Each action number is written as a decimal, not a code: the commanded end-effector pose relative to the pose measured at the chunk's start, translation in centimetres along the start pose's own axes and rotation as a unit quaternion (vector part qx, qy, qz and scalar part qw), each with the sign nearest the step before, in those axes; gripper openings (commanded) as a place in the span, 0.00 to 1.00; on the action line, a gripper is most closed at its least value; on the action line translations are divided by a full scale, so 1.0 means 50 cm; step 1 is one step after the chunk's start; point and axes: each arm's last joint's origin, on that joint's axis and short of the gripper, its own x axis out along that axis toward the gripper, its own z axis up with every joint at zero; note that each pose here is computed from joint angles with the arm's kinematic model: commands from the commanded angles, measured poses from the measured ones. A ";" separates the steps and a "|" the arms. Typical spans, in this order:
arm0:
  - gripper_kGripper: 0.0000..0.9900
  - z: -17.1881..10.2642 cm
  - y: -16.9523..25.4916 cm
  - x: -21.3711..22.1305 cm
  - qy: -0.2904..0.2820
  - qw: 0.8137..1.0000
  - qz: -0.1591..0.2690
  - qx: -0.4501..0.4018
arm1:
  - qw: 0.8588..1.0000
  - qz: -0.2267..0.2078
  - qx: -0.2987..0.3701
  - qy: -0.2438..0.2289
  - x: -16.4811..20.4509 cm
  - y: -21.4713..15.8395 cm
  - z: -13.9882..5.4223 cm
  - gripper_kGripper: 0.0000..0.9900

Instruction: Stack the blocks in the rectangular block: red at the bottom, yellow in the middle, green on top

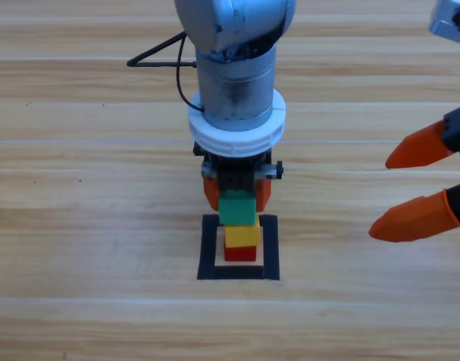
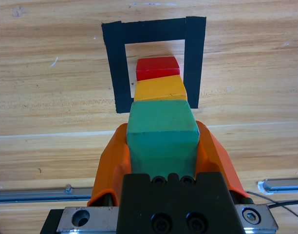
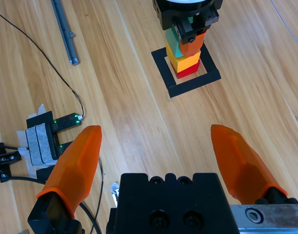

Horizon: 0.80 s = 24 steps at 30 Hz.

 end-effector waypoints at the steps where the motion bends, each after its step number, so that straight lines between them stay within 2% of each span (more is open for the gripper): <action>1: 0.00 -0.015 -0.030 0.034 0.004 1.000 0.017 0.008 | 1.000 -0.018 -0.006 -0.022 -0.023 0.002 -0.009 1.00; 24: 0.00 -0.016 -0.032 0.039 0.001 1.000 0.022 0.009 | 1.000 -0.018 -0.007 -0.024 -0.026 0.005 -0.011 1.00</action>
